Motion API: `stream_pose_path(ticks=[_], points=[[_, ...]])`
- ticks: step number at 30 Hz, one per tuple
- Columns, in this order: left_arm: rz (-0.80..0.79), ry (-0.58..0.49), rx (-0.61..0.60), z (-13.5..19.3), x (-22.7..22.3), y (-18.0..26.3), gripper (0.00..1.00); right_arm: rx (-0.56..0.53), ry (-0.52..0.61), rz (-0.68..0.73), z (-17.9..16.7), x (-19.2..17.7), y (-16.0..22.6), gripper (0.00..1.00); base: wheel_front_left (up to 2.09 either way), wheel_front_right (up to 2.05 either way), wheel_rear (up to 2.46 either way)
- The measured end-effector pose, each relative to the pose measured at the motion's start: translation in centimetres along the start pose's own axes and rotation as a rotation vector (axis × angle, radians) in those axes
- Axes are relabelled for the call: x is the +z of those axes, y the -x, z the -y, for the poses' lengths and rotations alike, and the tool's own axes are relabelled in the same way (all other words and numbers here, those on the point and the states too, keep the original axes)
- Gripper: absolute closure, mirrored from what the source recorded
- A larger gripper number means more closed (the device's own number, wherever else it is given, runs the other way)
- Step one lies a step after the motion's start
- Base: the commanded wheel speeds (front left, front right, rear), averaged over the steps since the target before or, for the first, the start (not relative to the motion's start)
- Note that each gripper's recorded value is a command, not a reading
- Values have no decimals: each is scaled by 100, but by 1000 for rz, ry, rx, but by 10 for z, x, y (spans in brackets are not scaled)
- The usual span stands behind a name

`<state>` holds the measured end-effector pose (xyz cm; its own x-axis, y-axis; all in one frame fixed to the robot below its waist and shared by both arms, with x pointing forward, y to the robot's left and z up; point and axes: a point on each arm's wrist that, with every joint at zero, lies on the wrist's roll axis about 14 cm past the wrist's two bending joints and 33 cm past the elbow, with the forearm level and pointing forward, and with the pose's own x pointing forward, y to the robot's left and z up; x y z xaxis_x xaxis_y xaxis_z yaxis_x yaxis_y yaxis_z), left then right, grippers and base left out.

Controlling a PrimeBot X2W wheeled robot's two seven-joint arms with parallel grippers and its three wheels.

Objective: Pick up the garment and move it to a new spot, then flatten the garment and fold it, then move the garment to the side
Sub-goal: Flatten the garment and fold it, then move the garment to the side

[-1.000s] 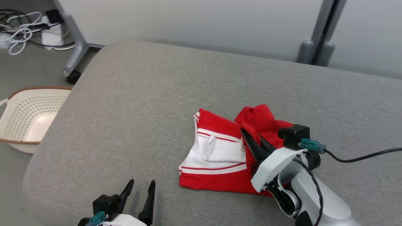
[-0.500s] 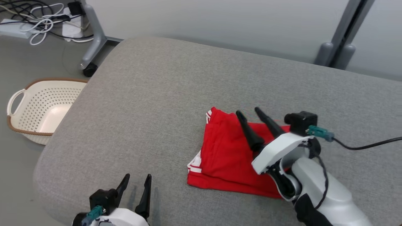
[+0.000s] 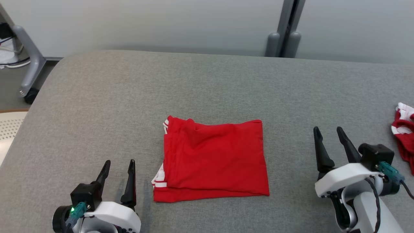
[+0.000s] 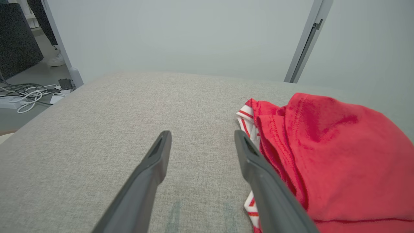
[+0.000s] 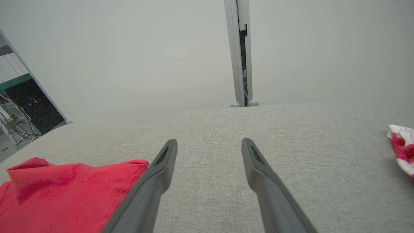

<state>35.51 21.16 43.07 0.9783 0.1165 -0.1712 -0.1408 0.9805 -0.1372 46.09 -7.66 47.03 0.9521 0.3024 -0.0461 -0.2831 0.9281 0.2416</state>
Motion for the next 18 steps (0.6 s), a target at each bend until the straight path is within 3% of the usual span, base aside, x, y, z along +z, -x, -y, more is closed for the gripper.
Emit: stream_pose_path(ticks=[7, 18], points=[[-17, -20, -35, 10, -7, -2, 0, -134, 8, -26, 42, -14, 50, 0, 0, 0, 0], [-34, -17, -76, 20, -16, 18, 0, -166, -26, -28, 42, -17, 91, 0, 0, 0, 0]])
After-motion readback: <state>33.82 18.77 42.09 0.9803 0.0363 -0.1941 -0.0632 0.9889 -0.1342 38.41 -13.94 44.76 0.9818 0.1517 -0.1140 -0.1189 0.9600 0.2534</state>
